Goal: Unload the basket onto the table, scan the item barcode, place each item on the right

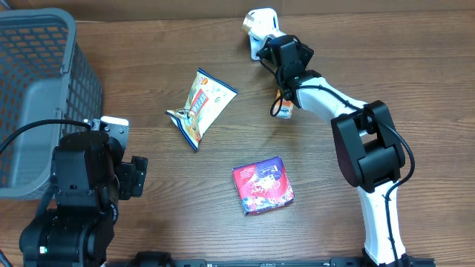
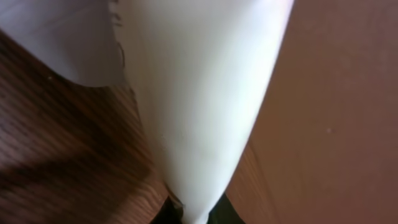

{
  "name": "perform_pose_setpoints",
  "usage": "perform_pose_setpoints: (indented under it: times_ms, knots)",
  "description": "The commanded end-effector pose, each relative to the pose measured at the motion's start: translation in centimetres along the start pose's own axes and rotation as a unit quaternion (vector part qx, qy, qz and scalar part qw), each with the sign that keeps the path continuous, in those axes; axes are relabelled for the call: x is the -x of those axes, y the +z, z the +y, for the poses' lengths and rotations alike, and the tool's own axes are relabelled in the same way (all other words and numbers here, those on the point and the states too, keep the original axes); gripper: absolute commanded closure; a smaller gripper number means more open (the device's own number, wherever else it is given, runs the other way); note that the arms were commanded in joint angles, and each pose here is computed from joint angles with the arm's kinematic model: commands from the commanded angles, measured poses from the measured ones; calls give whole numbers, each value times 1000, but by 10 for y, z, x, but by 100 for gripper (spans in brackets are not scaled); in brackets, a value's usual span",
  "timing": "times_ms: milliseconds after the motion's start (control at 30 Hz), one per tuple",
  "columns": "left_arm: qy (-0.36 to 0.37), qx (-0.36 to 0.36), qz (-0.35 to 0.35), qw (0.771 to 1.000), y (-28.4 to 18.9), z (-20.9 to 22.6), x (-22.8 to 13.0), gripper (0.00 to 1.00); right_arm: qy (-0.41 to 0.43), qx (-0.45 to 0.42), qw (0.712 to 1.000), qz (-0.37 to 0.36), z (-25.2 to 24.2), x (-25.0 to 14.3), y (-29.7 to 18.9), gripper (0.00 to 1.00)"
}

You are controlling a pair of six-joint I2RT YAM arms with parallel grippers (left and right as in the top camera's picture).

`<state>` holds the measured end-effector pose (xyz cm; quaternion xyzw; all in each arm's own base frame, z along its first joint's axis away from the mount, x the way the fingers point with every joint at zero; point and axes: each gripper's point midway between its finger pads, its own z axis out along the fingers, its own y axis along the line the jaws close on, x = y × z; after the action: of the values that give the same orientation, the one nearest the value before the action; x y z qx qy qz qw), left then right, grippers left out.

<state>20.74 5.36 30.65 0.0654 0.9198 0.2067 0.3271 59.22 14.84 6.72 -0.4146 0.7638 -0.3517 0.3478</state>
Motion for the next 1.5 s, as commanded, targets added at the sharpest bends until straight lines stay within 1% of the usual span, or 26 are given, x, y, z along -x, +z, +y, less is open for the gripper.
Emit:
perform_pose_setpoints:
  times_ms: [0, 267, 433, 467, 667, 833, 933, 1067, 1100, 1133, 1200, 1233, 1267, 1300, 1467]
  knots:
    - [-3, -2, -1, 1000, 0, 0, 0, 0, 30, -45, 998, -9, -38, 15, -15, 96]
    - [-2, -2, 0, 1000, 0, 0, -1, 0, 65, -99, 993, 3, -90, 13, -45, 96]
    - [-1, -3, 4, 1000, 0, -1, -3, 0, 161, -146, 976, 27, -125, -2, -68, 96]
    - [-1, -3, 4, 1000, 0, -1, -3, 0, 170, -148, 974, 32, -127, -4, -71, 96]
    - [-1, -3, 4, 1000, 0, -1, -2, 0, 260, -146, 950, 87, -140, -43, -99, 96]
    - [-1, -3, 4, 1000, 0, -1, -2, 0, 350, -113, 917, 153, -134, -96, -114, 96]
    - [-1, -3, 4, 1000, 0, -1, -2, 0, 397, -90, 886, 223, -123, -146, -116, 96]
    - [-1, -3, 4, 1000, 0, -1, -2, 0, 459, -79, 828, 314, -118, -220, -114, 96]
    - [-1, -3, 3, 1000, 0, -1, -2, 0, 470, -79, 817, 325, -120, -233, -113, 96]
    - [-1, -3, 3, 1000, 0, -1, -2, 0, 487, -80, 799, 343, -123, -254, -112, 96]
    - [-1, -3, 4, 1000, 0, -1, -2, 0, 515, -80, 771, 366, -127, -287, -109, 96]
    - [-1, -3, 4, 1000, 0, -1, -2, 0, 532, -75, 754, 378, -128, -308, -108, 96]
    - [-1, -3, 4, 1000, 0, -1, -2, 0, 555, -74, 730, 393, -130, -336, -106, 96]
    - [-1, -3, 3, 1000, 0, -1, -2, 0, 569, -76, 714, 401, -132, -354, -106, 96]
    - [-1, -3, 3, 1000, 0, -1, -2, 0, 629, -69, 647, 426, -127, -426, -109, 96]
